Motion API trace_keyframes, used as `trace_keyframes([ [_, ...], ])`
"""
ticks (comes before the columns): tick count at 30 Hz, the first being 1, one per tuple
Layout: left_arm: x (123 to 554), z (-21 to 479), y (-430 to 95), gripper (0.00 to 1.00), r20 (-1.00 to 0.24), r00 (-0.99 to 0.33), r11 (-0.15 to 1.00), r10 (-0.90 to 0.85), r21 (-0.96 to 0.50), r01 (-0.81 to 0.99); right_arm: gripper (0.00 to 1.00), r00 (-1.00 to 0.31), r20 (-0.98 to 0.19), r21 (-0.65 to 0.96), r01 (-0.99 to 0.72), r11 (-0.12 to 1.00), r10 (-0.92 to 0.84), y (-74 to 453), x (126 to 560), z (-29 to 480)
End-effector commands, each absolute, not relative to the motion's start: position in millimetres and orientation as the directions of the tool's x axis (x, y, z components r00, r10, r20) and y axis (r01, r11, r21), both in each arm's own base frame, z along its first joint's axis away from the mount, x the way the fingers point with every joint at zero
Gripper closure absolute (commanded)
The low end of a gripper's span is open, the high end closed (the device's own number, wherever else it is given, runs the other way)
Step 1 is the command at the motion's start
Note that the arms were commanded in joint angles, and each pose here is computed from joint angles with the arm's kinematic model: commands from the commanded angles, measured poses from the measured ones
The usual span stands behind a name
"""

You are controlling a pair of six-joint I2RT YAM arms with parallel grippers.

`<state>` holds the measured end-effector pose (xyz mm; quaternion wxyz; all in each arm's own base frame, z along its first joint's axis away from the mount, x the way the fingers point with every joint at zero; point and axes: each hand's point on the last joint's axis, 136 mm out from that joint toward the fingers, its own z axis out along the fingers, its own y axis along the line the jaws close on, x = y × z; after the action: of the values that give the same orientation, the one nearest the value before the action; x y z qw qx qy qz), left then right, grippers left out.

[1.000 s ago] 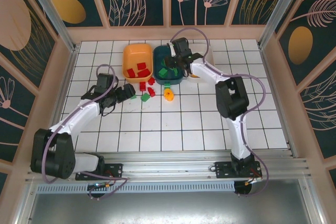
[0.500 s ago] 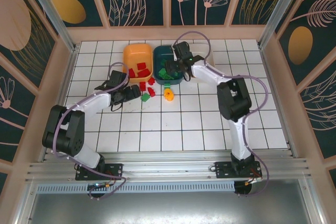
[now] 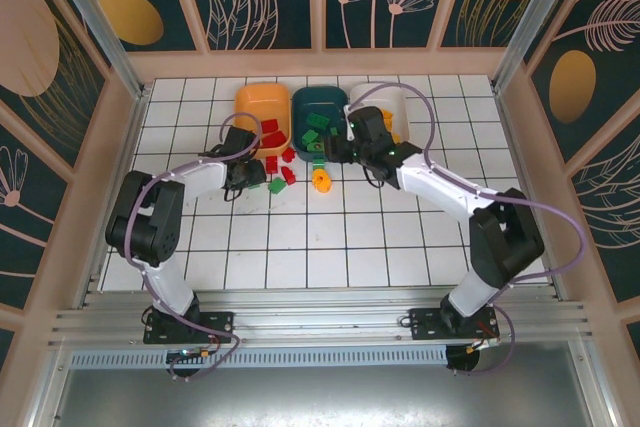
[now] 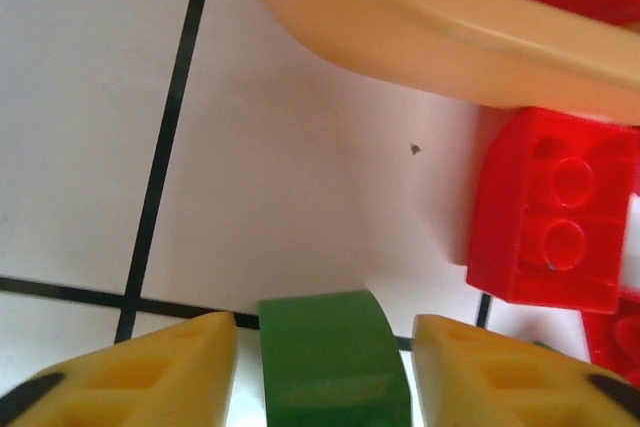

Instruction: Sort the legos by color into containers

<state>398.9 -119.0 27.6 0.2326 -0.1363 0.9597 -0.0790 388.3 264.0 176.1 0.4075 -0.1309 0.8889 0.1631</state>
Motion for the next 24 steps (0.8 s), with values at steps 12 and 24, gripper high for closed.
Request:
trace_keyframes([
  [12,391,21,-125,0.75,-0.419,-0.869,0.963,-0.262,-0.178,-0.204,0.34,-0.586,-0.809,0.171,-0.313,0.934,-0.049,230,367,200],
  [24,432,144,-189,0.79,-0.568,-0.776,0.915,-0.276,-0.402,-0.031,0.34,-0.592,-0.806,0.190,-0.249,0.950,0.006,198,353,191],
])
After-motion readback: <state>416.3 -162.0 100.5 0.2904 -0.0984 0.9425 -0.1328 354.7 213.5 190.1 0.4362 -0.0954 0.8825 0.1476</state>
